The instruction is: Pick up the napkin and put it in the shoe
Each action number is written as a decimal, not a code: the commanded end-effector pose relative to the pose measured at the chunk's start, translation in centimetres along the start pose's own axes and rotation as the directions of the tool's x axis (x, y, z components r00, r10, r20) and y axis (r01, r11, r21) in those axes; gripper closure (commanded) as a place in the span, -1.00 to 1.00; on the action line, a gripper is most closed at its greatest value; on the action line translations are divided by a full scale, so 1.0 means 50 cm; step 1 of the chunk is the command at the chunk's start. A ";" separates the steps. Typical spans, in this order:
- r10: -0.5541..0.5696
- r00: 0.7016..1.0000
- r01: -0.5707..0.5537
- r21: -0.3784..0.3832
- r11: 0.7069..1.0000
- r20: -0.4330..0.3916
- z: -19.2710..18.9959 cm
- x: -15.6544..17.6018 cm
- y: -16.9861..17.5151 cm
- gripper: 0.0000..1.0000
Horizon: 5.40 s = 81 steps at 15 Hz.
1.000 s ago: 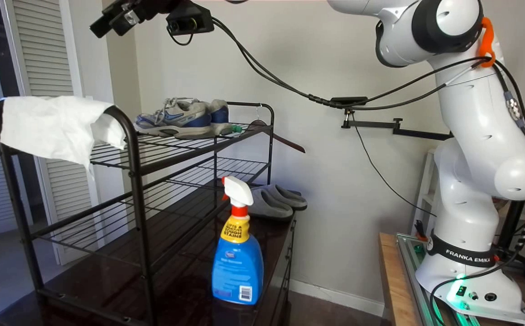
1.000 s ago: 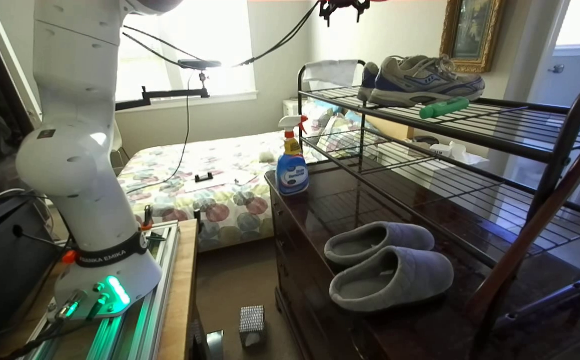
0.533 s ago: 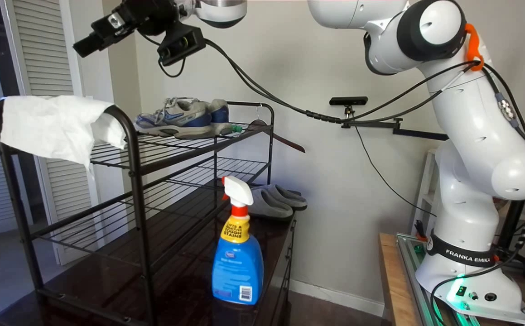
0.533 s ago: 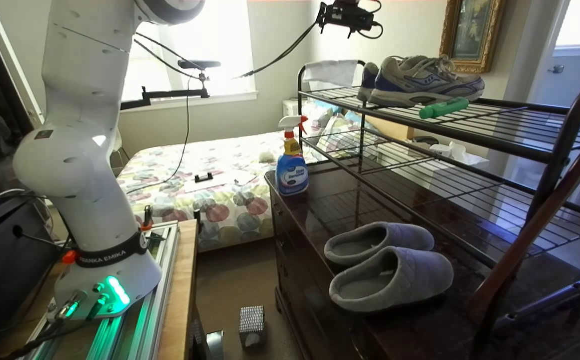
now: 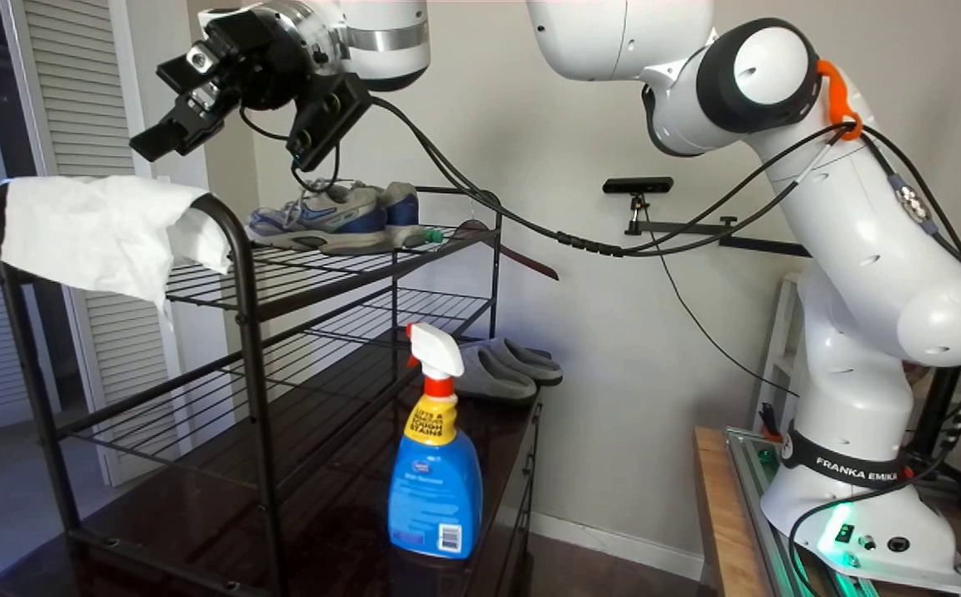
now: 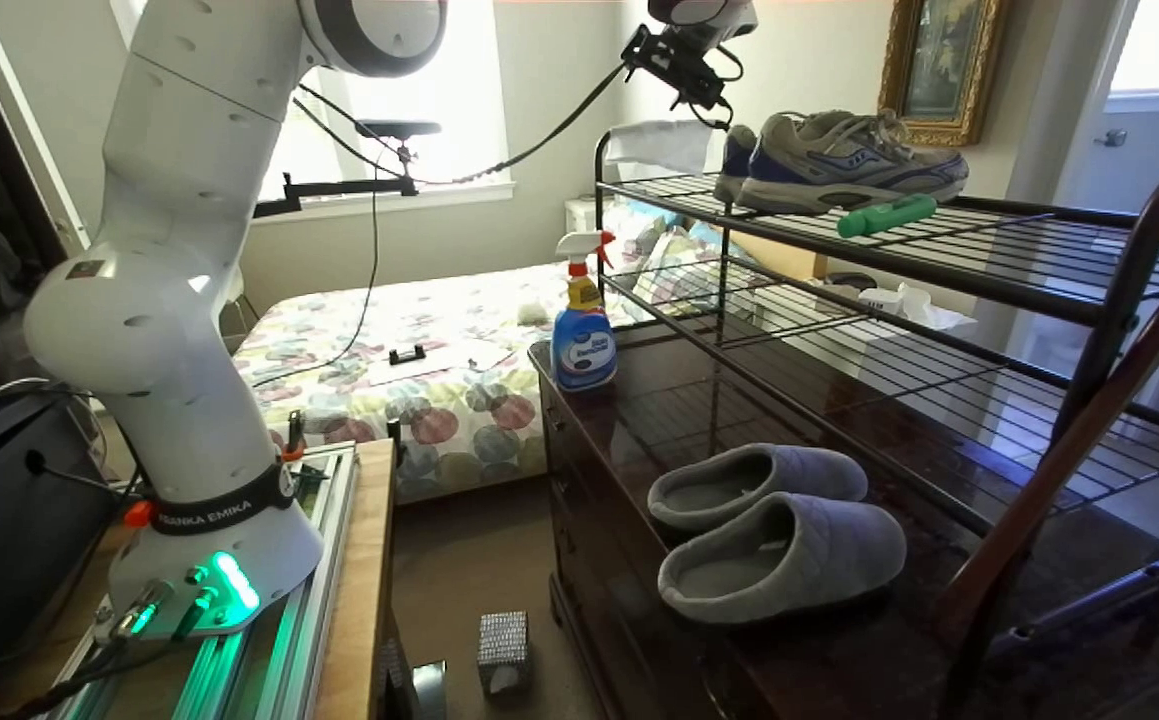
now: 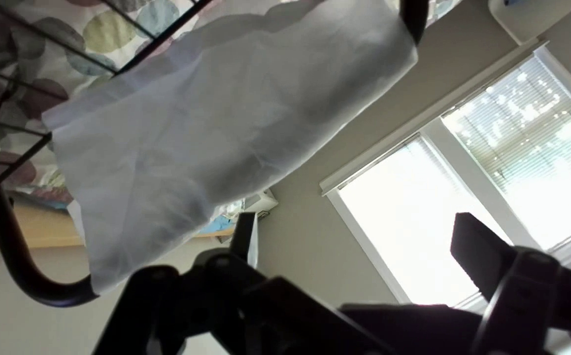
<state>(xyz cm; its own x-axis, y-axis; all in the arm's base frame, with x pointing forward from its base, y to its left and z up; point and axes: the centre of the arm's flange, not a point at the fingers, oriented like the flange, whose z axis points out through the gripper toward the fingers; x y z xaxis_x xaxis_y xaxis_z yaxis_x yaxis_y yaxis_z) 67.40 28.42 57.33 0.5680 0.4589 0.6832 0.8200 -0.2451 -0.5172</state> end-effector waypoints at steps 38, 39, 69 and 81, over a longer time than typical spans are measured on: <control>0.485 0.872 -0.485 -0.018 0.874 0.060 0.063 0.016 0.083 0.58; 0.486 0.872 -0.486 -0.020 0.874 0.062 0.062 0.015 0.085 0.77; 0.637 0.631 -0.719 -0.642 0.266 -0.443 -0.099 -0.066 -0.355 1.00; 0.662 0.718 -0.515 -0.804 0.299 -0.214 -0.217 -0.164 -0.316 1.00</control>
<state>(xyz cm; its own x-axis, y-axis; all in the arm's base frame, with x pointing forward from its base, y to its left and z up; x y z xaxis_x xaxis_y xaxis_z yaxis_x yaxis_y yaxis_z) 52.60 23.02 65.83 0.9490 -0.1121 0.2947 -0.0554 -0.9794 -0.1940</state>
